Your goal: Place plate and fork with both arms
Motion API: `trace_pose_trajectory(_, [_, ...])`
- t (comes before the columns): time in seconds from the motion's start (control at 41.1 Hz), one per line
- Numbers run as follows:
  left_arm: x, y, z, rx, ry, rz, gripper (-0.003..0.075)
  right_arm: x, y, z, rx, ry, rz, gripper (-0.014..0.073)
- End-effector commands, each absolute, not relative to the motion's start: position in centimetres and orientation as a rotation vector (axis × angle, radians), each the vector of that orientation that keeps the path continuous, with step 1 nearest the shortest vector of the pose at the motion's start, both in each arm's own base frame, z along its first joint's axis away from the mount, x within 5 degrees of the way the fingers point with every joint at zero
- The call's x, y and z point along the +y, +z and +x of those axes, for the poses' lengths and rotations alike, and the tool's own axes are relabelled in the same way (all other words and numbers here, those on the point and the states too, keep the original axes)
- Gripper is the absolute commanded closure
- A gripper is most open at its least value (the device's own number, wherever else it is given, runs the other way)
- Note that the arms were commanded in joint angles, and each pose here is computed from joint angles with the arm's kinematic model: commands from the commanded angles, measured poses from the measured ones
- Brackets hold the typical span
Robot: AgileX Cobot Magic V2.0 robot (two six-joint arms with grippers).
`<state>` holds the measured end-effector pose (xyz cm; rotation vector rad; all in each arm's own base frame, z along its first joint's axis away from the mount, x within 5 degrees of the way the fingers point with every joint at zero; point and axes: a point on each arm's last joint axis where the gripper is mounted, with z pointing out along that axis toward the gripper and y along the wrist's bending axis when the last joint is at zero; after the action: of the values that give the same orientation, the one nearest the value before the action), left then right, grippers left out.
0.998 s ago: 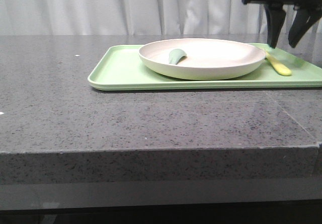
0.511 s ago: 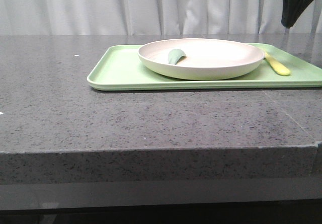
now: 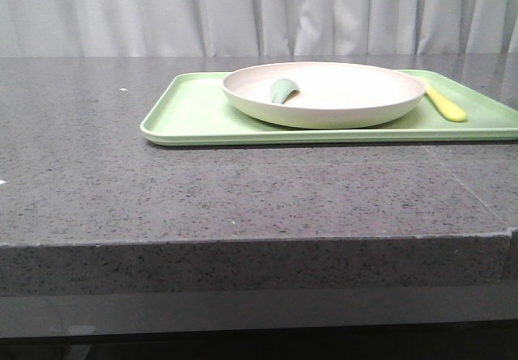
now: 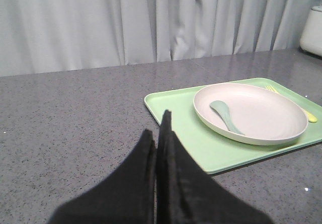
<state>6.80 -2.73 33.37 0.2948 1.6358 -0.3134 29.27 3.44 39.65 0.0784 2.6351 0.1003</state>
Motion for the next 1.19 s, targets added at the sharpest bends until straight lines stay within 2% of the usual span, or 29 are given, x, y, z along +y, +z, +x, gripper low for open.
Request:
trace_pose_trajectory(0.0, [-2.7,34.9,6.7,1.537,-0.328,0.274,0.0738,2.7,41.4,25.6,2.539,0.088,0.068,0.0658])
trace_pose_trajectory(0.341, [-2.7,34.9,6.7,1.537,-0.328,0.274,0.0738,1.8,39.4,17.1,2.246,0.130,0.057,0.0658])
trace_pose_trajectory(0.828, [-2.7,34.9,6.7,1.537,-0.328,0.274,0.0738,0.7,31.0,8.9,1.838,0.100,-0.018,0.0659])
trace_pose_trajectory(0.974, [-2.7,34.9,6.7,1.537,-0.328,0.274,0.0738,0.5,30.5,6.8,1.671,0.115,-0.019,0.0659])
trace_pose_trajectory(1.169, [-2.7,34.9,6.7,1.537,-0.328,0.274,0.0738,0.4,30.9,5.5,1.577,0.123,-0.019,0.0659])
